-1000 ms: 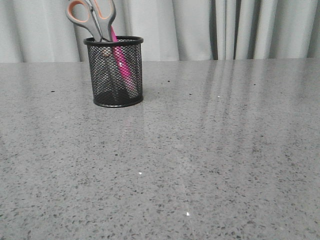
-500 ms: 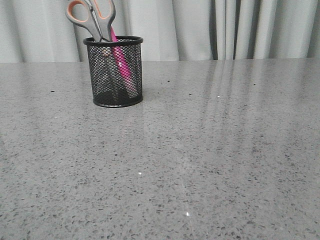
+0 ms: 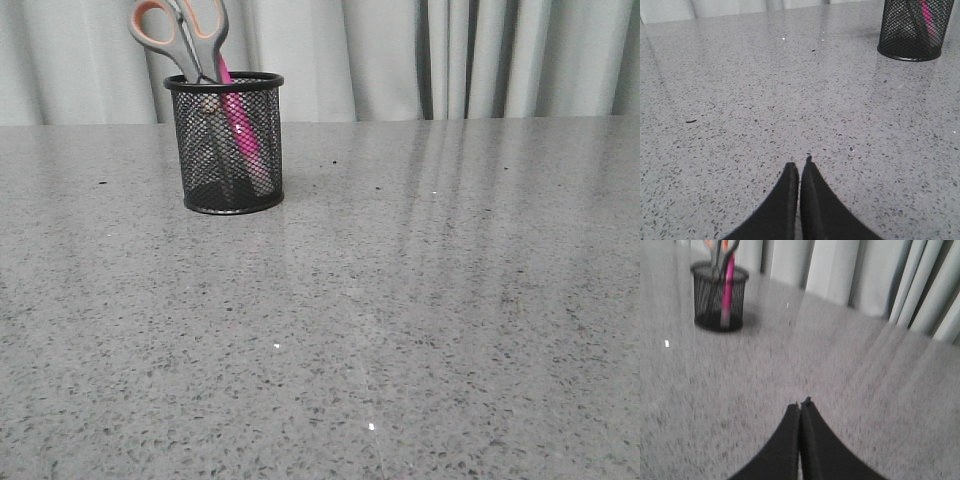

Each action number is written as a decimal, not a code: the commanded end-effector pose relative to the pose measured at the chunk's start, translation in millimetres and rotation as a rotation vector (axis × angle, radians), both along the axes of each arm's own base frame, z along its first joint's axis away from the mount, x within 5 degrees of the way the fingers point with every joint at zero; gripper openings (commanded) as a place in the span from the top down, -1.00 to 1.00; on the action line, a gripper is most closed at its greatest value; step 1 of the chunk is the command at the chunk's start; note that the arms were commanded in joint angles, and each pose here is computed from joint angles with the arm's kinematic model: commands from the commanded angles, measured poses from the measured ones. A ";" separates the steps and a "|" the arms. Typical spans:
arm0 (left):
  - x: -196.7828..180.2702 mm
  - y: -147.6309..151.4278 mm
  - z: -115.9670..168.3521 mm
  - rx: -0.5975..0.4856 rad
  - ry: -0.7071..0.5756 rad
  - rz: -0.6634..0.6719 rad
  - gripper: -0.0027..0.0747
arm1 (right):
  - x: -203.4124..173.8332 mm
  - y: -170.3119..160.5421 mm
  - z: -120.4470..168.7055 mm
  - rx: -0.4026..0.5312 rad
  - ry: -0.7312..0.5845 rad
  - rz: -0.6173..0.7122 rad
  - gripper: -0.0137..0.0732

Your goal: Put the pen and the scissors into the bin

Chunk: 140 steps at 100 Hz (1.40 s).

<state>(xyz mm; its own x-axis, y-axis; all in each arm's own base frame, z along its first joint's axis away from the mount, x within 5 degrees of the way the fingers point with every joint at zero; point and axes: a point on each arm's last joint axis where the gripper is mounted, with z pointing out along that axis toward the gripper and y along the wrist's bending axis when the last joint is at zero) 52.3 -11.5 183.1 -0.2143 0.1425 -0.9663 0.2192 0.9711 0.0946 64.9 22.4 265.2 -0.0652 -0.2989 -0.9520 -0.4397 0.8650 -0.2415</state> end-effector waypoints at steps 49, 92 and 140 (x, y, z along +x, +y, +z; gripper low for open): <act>0.2 0.3 -8.9 -0.015 -0.033 0.007 0.98 | 1.6 -0.3 -45.8 0.328 -0.022 -0.134 0.82; 0.2 0.3 -8.9 -0.015 -0.033 0.007 0.98 | -6.5 -15.3 -76.8 0.172 -0.015 -0.316 0.82; 0.2 0.3 -8.9 -0.015 -0.033 0.007 0.98 | -11.6 -19.7 -85.6 0.153 0.055 -0.381 0.82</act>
